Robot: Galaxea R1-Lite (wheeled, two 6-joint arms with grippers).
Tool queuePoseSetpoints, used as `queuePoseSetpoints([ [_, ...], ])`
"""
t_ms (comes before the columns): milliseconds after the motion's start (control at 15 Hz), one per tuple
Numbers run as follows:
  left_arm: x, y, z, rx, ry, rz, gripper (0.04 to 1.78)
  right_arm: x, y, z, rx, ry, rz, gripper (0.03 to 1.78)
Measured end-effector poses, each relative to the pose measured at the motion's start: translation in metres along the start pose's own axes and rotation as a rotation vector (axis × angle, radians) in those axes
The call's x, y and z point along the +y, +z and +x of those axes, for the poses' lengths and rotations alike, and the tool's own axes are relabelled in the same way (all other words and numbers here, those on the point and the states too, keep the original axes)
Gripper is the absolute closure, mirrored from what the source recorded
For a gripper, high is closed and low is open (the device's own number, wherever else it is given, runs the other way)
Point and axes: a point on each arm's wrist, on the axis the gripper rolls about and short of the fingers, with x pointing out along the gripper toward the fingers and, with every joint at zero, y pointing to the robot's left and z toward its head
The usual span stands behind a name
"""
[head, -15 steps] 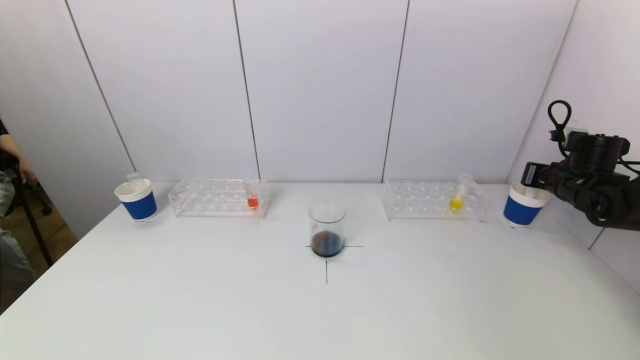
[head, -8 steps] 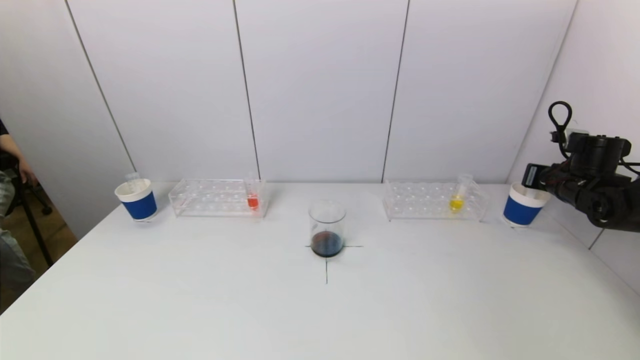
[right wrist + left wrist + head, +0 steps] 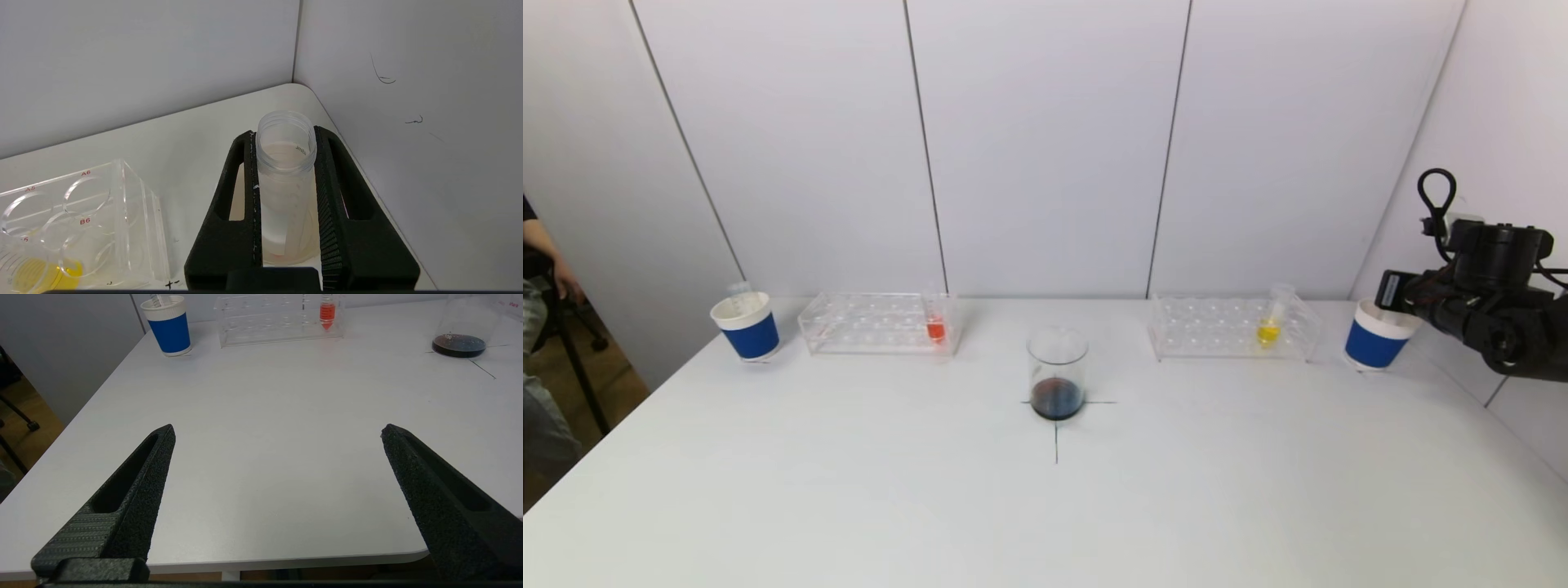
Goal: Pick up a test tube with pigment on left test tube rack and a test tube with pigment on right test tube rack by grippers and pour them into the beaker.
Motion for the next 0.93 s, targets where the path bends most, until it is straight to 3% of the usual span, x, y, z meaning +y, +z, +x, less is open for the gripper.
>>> queuePoseSetpoints([
  [200,0.0,0.0,0.0,0.0,0.0,0.0,0.06,0.0,0.001,-0.0005,-0.041,0.002,0.007,1.34],
  [400,0.0,0.0,0.0,0.0,-0.001,0.0,0.06,-0.0001,0.0004,-0.0013,-0.048,0.003,0.008,1.16],
  [733,0.0,0.0,0.0,0.0,0.0,0.0,0.06,-0.0003,-0.0004,-0.0019,-0.044,0.002,0.008,0.42],
  [933,0.0,0.0,0.0,0.0,-0.001,0.0,0.06,-0.0004,0.0004,-0.0029,-0.046,0.001,0.008,0.12],
])
